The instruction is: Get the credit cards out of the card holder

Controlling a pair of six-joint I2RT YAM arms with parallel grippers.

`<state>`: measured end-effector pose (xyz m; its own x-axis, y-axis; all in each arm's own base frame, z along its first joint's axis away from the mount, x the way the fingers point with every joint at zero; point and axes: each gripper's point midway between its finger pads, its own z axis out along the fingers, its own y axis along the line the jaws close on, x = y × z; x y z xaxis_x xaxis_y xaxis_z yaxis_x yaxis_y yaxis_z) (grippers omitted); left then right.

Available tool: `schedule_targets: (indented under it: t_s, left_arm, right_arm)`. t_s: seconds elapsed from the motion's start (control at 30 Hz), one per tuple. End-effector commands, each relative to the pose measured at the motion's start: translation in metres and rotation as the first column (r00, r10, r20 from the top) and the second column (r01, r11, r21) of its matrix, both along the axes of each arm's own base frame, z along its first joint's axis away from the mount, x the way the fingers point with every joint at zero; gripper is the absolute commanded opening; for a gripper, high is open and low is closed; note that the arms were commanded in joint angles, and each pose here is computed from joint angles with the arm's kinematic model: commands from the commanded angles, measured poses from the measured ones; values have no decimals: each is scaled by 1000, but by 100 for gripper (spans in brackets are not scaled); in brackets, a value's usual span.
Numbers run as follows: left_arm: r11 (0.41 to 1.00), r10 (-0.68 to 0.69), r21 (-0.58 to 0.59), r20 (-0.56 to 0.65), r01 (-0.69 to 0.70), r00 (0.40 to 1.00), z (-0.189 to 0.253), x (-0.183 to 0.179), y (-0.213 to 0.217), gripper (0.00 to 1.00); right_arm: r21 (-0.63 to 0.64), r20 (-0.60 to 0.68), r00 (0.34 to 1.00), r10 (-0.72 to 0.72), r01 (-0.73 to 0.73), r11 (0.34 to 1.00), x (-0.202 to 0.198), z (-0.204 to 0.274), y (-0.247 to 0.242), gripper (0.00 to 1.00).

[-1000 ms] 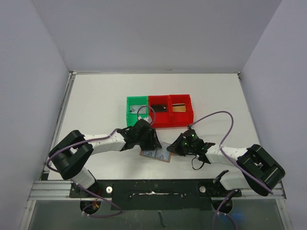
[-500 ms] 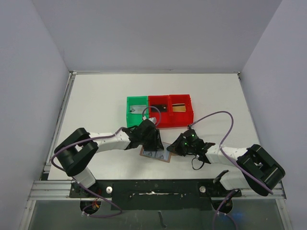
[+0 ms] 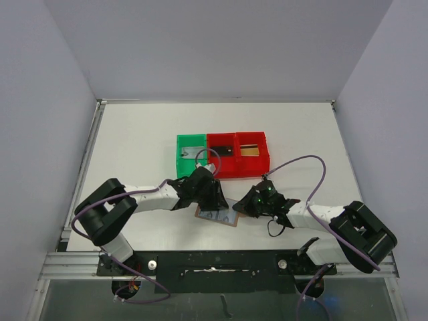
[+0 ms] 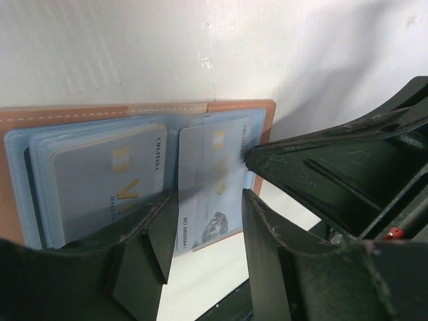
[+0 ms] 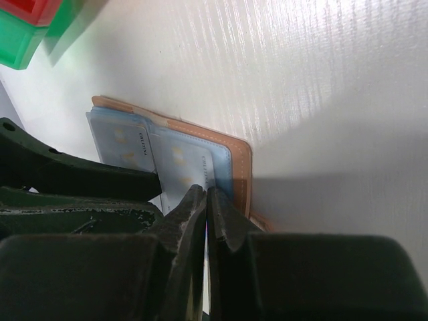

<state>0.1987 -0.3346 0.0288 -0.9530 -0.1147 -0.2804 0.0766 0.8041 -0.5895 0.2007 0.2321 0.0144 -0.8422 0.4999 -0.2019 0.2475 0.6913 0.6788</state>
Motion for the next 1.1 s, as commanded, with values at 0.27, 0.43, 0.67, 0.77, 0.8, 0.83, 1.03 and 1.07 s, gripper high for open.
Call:
schedule_targets:
  t_s: [0.27,0.43,0.67,0.77,0.8,0.83,1.03,1.07]
  left_arm:
    - [985,59,-158,-106,-75,993,-9,-16,5,37]
    - [966,83,-233,-117,-109,990,-2,-15,3,31]
    - [949,75,-295,-123,-109,989,9,-11,-4,19]
    - [939,57,-328,-132,-98,990,12,-13,-9,12]
    - [936,54,-338,-130,-95,990,14,-12,-11,11]
    - [935,52,-343,-131,-95,990,15,-13,-11,10]
    - [932,46,-351,-122,-86,992,17,-12,-13,9]
    - [933,45,-350,-120,-85,992,16,-11,-13,7]
  right_arm:
    - [-119,-112,994,-12,-1,993,-28,-40,-27,0]
    - [-114,-120,993,-6,-8,993,-30,-43,-26,0]
    - [-113,-116,993,-10,-3,994,-31,-42,-28,0]
    - [-113,-118,993,-11,-3,994,-31,-42,-28,0]
    - [-114,-117,993,-11,-2,993,-31,-42,-29,0]
    - [-114,-115,993,-11,-2,994,-31,-41,-28,0]
    - [-112,-114,993,-11,-2,994,-31,-41,-29,0]
    - [-112,-114,993,-12,-1,994,-32,-41,-29,0]
